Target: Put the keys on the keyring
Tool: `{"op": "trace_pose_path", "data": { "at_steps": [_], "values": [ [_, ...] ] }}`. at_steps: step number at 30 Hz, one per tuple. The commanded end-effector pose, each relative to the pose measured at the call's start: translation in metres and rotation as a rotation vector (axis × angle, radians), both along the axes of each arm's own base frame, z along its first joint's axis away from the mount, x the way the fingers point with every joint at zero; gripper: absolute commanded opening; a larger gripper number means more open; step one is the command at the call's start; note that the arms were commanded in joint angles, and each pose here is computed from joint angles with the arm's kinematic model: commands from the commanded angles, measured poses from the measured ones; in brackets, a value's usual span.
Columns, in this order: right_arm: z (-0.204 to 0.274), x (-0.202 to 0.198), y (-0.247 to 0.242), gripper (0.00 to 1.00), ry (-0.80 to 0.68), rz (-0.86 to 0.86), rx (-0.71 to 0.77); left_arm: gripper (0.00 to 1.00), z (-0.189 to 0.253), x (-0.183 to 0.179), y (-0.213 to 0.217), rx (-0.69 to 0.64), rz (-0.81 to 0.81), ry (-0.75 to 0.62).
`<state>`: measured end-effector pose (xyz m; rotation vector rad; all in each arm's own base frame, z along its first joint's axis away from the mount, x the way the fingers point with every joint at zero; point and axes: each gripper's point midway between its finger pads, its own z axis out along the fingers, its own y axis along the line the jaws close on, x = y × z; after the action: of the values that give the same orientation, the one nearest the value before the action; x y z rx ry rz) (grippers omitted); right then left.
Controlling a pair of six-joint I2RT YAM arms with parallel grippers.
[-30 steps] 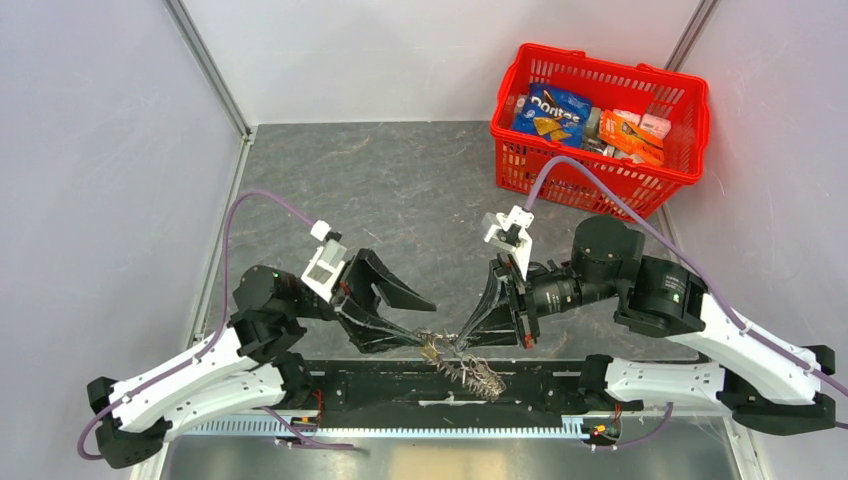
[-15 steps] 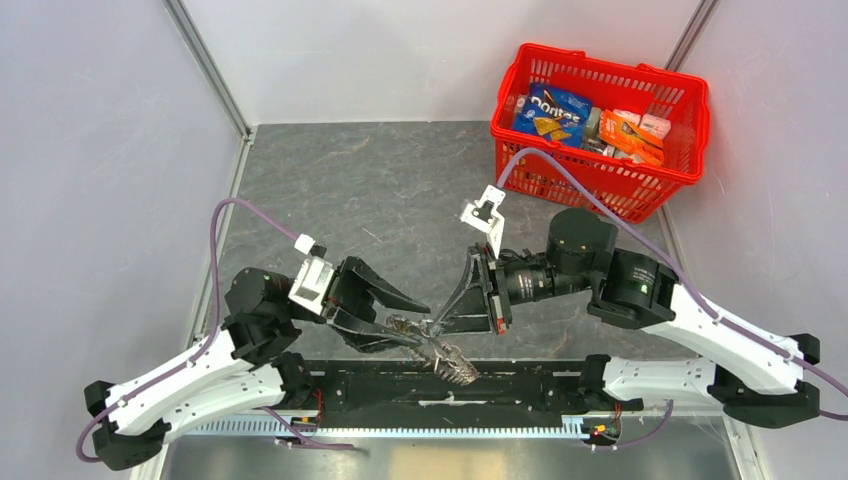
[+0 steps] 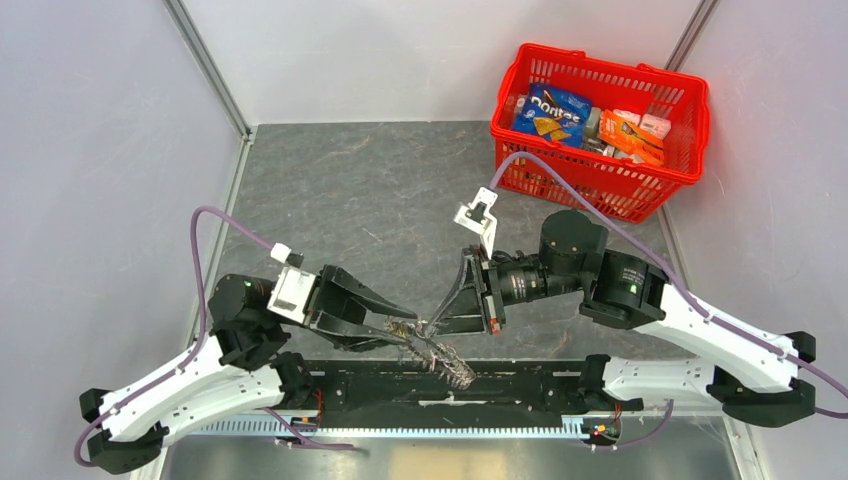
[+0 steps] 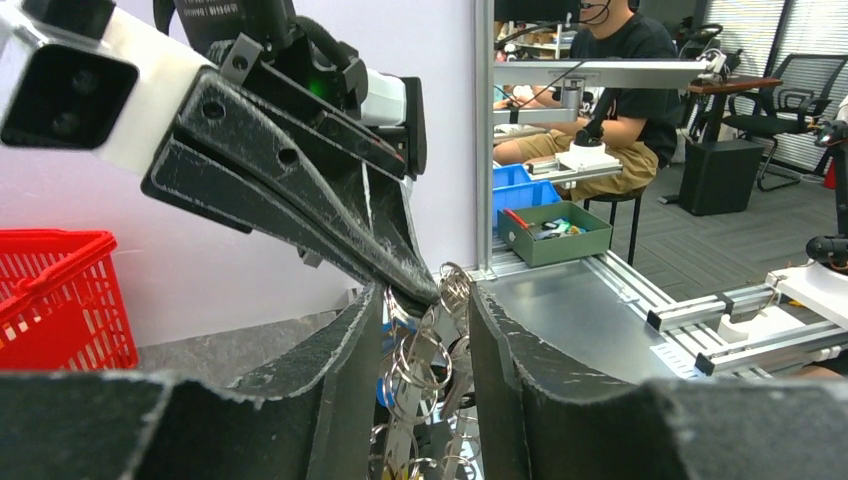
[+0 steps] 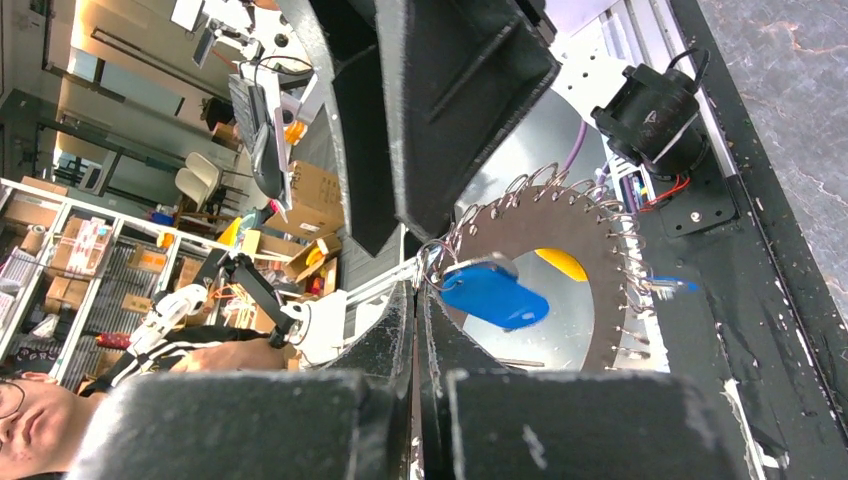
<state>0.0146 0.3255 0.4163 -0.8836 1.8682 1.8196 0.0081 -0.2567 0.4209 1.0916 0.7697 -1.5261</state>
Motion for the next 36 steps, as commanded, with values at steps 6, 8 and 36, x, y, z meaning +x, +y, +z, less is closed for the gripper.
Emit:
{"op": "trace_pose_path", "data": {
  "at_steps": [6, 8, 36],
  "values": [
    [0.027, -0.011, -0.009, 0.00, -0.032, 0.041, 0.110, 0.35, 0.018, -0.004, 0.003, -0.033, -0.004, -0.067],
    [0.029, -0.011, -0.010, 0.00, -0.034, 0.041, 0.115, 0.33, 0.017, -0.003, 0.001, -0.028, -0.003, -0.065],
    [0.028, -0.015, -0.010, 0.00, -0.044, 0.070, 0.124, 0.29, 0.018, 0.002, -0.002, -0.020, 0.016, -0.069]
  ]
}}
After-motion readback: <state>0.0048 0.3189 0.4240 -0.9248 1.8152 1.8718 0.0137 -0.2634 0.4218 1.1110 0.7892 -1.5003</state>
